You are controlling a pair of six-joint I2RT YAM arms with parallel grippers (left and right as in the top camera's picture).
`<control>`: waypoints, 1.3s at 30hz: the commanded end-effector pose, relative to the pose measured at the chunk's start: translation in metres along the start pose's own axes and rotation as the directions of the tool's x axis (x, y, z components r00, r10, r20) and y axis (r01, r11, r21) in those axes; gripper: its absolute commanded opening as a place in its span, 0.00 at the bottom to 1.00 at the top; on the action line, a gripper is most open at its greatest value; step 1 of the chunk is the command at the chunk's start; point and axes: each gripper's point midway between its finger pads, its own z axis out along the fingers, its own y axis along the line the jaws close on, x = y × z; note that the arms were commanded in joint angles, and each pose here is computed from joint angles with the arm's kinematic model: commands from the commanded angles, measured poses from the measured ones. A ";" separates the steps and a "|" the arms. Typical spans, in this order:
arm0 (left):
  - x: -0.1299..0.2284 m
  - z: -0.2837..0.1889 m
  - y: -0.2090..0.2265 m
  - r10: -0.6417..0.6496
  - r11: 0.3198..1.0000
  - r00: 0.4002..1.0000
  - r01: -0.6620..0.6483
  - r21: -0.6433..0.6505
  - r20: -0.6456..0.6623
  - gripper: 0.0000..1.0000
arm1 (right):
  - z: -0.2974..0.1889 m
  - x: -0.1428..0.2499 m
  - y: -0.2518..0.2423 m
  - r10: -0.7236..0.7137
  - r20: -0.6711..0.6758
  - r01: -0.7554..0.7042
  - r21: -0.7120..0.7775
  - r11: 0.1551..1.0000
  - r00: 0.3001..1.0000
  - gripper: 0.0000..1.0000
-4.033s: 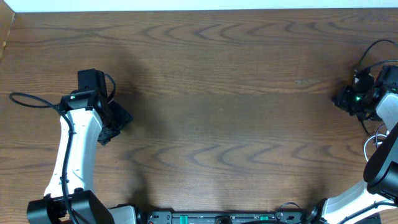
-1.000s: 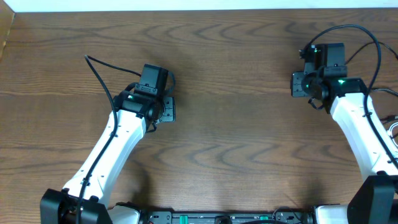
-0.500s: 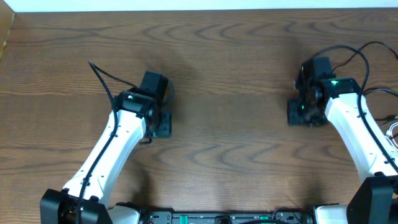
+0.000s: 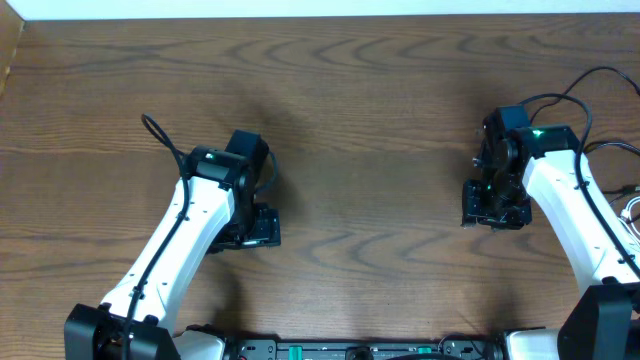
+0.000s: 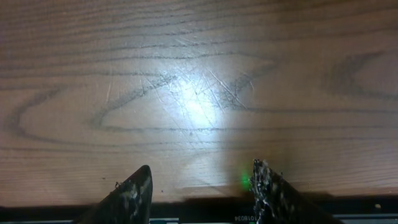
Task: Untangle cables
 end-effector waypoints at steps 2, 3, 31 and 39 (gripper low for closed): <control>0.016 -0.012 -0.003 -0.009 0.999 1.000 0.010 0.050 -0.016 0.95 | -0.022 0.004 0.002 0.000 0.096 0.001 -0.017 1.000 0.995 0.48; 0.018 -0.017 -0.002 -0.005 0.998 1.000 0.004 0.062 0.013 0.95 | -0.033 0.004 -0.001 -0.001 0.147 0.003 -0.011 1.000 0.989 0.48; 0.058 -0.167 0.053 -0.179 0.966 0.510 -0.069 0.247 0.841 0.97 | -0.207 0.059 -0.042 -0.018 0.890 0.019 0.011 1.000 0.456 0.99; 0.076 -0.176 0.065 -0.212 0.960 0.425 -0.075 0.268 0.880 0.97 | -0.217 0.092 -0.045 0.004 0.928 0.052 -0.025 0.998 0.372 0.99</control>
